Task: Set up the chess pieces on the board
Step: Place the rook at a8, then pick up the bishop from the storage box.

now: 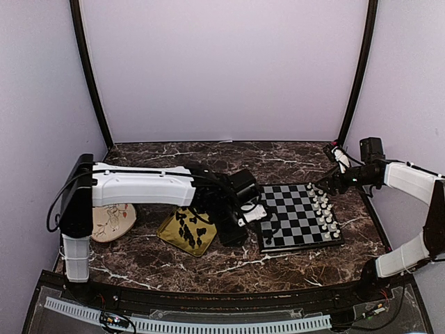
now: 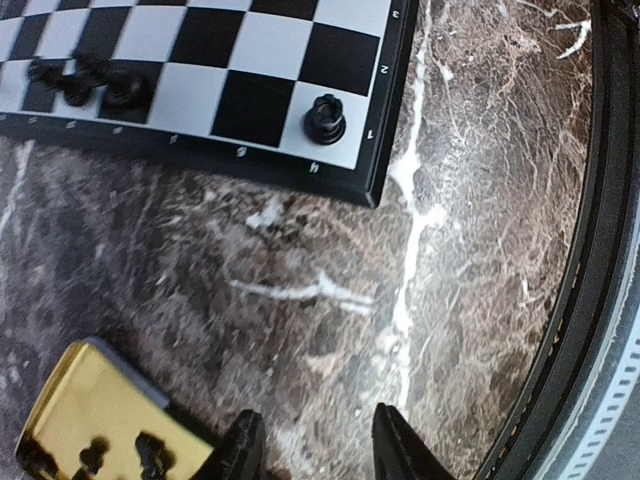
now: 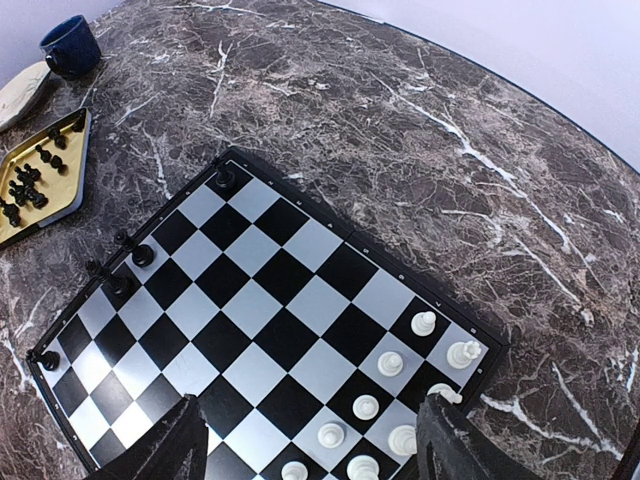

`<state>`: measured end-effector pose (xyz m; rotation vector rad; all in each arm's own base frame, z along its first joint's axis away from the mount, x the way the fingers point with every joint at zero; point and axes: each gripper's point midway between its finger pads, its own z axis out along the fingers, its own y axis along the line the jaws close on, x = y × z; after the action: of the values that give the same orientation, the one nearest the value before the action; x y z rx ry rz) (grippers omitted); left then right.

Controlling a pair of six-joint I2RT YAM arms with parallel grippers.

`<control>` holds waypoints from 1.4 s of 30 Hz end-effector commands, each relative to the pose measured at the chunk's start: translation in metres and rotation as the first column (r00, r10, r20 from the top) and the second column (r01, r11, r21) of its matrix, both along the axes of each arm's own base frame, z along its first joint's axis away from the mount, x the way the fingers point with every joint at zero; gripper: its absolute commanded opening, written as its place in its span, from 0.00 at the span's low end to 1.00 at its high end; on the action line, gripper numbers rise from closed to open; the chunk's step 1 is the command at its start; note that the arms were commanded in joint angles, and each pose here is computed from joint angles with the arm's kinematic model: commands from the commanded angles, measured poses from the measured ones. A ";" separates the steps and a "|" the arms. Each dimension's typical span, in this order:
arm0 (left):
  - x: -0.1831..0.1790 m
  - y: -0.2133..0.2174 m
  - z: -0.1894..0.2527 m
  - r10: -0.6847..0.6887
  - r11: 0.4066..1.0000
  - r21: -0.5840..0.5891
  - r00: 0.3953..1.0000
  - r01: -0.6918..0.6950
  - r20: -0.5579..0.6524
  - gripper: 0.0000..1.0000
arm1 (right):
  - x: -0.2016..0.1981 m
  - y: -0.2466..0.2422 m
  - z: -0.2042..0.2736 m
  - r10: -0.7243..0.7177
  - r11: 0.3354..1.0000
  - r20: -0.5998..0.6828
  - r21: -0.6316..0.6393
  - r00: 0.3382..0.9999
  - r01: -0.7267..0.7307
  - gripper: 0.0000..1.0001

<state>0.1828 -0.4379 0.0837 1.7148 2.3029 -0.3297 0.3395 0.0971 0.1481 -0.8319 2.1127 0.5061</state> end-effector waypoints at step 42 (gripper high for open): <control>0.029 0.153 -0.036 0.431 0.889 0.212 0.898 -0.407 -0.084 0.26 | 0.006 0.005 -0.002 0.017 1.000 -0.002 -0.013 1.000 -0.017 0.72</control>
<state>0.2203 -0.2893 0.0547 1.2029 2.7663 -0.1319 0.3388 0.1008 0.1396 -0.8424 2.1345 0.5247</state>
